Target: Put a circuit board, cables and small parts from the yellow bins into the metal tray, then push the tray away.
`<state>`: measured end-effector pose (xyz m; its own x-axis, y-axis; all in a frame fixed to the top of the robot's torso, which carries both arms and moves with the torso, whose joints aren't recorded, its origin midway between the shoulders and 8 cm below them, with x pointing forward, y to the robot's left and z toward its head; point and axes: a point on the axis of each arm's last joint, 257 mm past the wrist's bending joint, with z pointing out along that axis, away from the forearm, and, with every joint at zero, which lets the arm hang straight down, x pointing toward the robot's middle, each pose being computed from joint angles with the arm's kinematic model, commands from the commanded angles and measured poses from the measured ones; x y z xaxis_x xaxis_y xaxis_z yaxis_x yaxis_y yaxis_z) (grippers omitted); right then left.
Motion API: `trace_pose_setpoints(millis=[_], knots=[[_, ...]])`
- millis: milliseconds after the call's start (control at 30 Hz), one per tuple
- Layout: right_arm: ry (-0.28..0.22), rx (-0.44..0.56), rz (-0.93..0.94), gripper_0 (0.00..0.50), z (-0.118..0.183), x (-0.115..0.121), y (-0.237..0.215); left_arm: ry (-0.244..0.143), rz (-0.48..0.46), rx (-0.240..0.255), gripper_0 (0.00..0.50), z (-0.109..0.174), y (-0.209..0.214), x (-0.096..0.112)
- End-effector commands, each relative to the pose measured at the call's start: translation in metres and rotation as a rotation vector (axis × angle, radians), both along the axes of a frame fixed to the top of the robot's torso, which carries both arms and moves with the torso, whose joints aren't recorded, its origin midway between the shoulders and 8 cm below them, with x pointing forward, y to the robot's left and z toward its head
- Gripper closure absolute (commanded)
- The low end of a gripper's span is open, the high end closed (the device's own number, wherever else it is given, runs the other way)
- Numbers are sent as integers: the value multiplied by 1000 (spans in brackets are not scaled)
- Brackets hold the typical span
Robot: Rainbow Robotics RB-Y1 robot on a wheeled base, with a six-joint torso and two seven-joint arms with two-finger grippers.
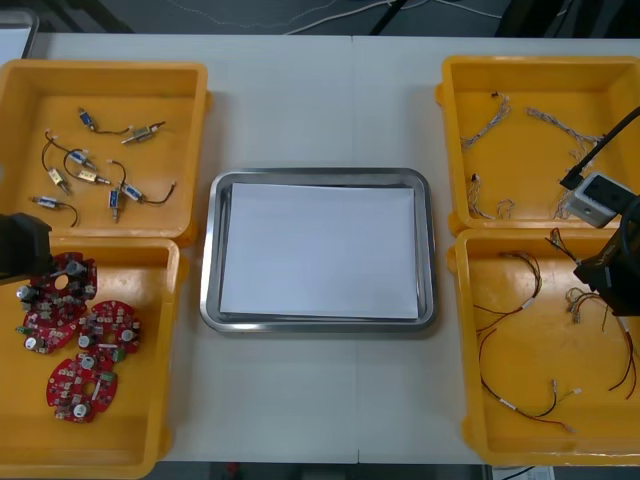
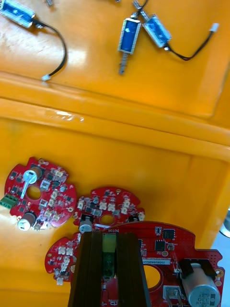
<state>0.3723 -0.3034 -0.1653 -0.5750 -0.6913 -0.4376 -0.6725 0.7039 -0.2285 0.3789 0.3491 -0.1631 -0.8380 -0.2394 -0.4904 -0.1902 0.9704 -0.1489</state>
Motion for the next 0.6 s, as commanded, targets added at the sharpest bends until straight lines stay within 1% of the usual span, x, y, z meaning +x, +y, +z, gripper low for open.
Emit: trace_pose_setpoints(millis=[33, 167, 267, 300, 367, 400, 433, 467, 600], knots=[[-26, 29, 17, 500, 12, 1, 22, -25, -77, 57, 500, 21, -14, 12], [-21, 57, -2, 500, 14, -2, 30, -13, -118, 76, 500, 21, -26, 14], [-33, 79, -24, 500, 21, -3, 37, 2, -137, 86, 500, 18, -33, 14], [-35, 90, -31, 500, 23, -4, 41, 12, -130, 77, 500, 15, -37, 12], [-32, 100, -42, 500, 23, -4, 44, 16, -120, 73, 500, 14, -41, 11], [-23, 119, -63, 500, 23, -5, 48, 23, -113, 75, 500, 12, -45, 10], [-23, 119, -63, 500, 23, -5, 48, 23, -113, 75, 500, 12, -45, 10], [-12, 138, -82, 500, 23, -6, 52, 28, -109, 78, 500, 12, -51, 12], [7, 177, -140, 500, 23, -5, 59, 29, -94, 69, 500, 13, -69, 16]])
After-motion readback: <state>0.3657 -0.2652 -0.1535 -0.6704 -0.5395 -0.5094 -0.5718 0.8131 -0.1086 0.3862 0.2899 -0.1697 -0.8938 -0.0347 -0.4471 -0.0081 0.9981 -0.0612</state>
